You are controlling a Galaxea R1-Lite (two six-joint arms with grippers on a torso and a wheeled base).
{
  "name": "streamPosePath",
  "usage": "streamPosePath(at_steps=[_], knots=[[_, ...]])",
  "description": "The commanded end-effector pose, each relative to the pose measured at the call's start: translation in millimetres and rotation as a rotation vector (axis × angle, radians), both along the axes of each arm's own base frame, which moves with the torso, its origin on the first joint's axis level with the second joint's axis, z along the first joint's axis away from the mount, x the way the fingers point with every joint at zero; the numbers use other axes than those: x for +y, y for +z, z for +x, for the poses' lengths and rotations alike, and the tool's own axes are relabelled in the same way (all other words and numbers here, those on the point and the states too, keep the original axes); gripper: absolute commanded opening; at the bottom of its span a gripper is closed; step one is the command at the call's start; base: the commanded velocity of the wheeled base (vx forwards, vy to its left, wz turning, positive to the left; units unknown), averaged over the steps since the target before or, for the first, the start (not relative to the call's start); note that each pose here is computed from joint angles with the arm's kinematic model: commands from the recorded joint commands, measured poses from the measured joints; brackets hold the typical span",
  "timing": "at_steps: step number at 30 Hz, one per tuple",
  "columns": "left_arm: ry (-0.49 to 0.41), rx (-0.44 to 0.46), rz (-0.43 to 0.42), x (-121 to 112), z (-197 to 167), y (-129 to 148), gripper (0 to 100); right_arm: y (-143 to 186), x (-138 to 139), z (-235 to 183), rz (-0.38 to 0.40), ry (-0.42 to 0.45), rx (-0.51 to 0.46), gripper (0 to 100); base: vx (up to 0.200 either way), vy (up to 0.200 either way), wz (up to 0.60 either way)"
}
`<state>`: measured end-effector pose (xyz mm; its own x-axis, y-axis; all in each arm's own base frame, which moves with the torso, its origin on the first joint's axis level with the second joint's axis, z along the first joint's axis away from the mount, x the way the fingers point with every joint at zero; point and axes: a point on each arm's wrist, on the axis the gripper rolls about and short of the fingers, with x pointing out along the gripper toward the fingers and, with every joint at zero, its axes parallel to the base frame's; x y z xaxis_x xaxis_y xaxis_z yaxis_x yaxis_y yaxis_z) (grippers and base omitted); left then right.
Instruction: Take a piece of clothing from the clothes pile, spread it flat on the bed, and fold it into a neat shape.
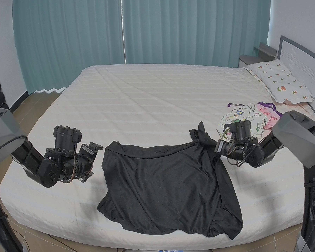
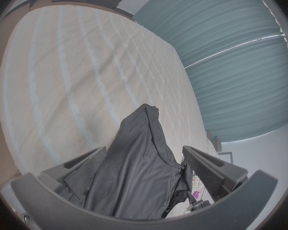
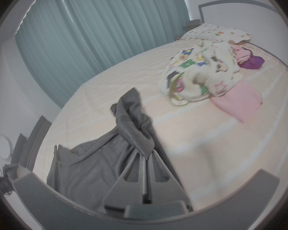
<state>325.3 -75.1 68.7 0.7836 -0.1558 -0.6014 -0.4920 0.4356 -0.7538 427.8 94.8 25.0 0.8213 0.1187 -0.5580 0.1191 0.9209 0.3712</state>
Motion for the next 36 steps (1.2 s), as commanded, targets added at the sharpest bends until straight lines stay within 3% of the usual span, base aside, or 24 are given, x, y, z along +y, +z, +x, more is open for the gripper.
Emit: streamPosePath(at_steps=[1,4,17,18,28,32,36], knots=[[0.001,0.011,0.002,0,1,-4,100,11,-63,0,0.036,-0.036,-0.003,0,0.000,0.000,0.00],[-0.001,0.018,0.004,-1,1,-7,100,-4,-93,6,0.054,-0.041,0.014,0,0.000,0.000,0.00],[0.002,0.042,0.008,-1,3,-15,100,-43,-115,26,0.054,-0.081,0.021,0,0.000,0.000,0.00],[0.003,0.044,0.007,-1,3,-16,100,-44,-116,27,0.056,-0.084,0.018,100,0.000,0.000,0.00],[-0.014,0.056,-0.001,0,0,-18,100,-8,-131,15,0.063,-0.113,-0.066,100,0.000,0.000,0.00],[-0.041,0.064,-0.023,-1,-3,-17,100,-9,-140,1,0.062,-0.125,-0.032,100,0.000,0.000,0.00],[-0.050,0.070,-0.029,-1,-5,-18,100,-10,-137,-13,0.069,-0.082,-0.016,100,0.000,0.000,0.00]])
